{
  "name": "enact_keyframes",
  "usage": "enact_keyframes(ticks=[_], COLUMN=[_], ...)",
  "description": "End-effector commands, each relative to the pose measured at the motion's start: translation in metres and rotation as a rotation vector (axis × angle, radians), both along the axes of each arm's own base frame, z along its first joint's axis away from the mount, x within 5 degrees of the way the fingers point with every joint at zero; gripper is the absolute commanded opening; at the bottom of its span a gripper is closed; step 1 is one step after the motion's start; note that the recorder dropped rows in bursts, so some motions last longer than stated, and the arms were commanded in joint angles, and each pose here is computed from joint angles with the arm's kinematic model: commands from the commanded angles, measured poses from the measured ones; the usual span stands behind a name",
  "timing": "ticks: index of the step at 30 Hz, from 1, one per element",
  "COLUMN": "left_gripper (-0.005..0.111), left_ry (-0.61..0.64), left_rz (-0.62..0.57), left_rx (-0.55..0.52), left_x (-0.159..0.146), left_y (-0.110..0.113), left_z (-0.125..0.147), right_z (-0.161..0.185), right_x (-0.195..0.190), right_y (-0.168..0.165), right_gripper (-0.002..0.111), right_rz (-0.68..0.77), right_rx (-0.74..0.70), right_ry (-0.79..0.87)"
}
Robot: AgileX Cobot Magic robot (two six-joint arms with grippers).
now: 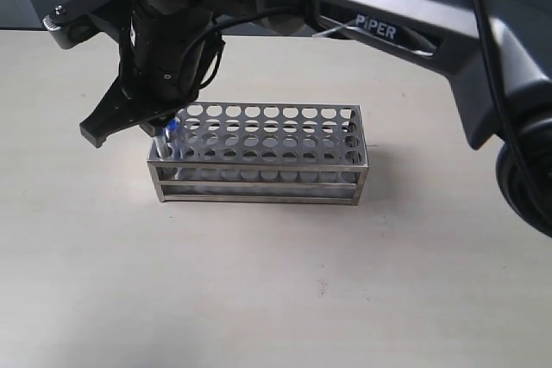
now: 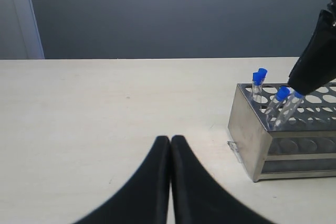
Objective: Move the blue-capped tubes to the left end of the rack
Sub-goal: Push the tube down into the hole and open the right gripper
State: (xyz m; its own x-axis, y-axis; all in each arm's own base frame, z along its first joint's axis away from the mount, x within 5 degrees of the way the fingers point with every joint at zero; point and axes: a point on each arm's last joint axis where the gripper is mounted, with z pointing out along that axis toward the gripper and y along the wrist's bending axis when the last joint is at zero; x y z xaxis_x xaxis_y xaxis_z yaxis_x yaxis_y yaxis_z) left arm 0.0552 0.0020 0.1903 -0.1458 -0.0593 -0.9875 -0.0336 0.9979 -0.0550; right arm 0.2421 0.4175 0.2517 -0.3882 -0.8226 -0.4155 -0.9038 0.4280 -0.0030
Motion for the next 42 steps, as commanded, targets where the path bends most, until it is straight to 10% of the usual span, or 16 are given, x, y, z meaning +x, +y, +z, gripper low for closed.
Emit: enact_keyframes(ticks=[1, 30, 38, 42], left_gripper=[0.001, 0.001, 0.001, 0.001], left_ry=[-0.005, -0.005, -0.005, -0.005], left_rz=[-0.005, -0.005, -0.005, -0.005], left_rx=[0.001, 0.001, 0.001, 0.001], left_x=[0.0, 0.0, 0.0, 0.0], left_y=[0.0, 0.0, 0.0, 0.0], left_z=[0.002, 0.002, 0.002, 0.002], right_z=[-0.01, -0.036, -0.037, -0.036], right_x=[-0.001, 0.0, -0.001, -0.002], right_y=[0.0, 0.005, 0.003, 0.001], right_gripper=[0.0, 0.001, 0.053, 0.056], right_rz=[0.006, 0.018, 0.024, 0.013], right_rx=[-0.031, -0.085, -0.108, -0.119], right_ry=[0.036, 0.079, 0.092, 0.104])
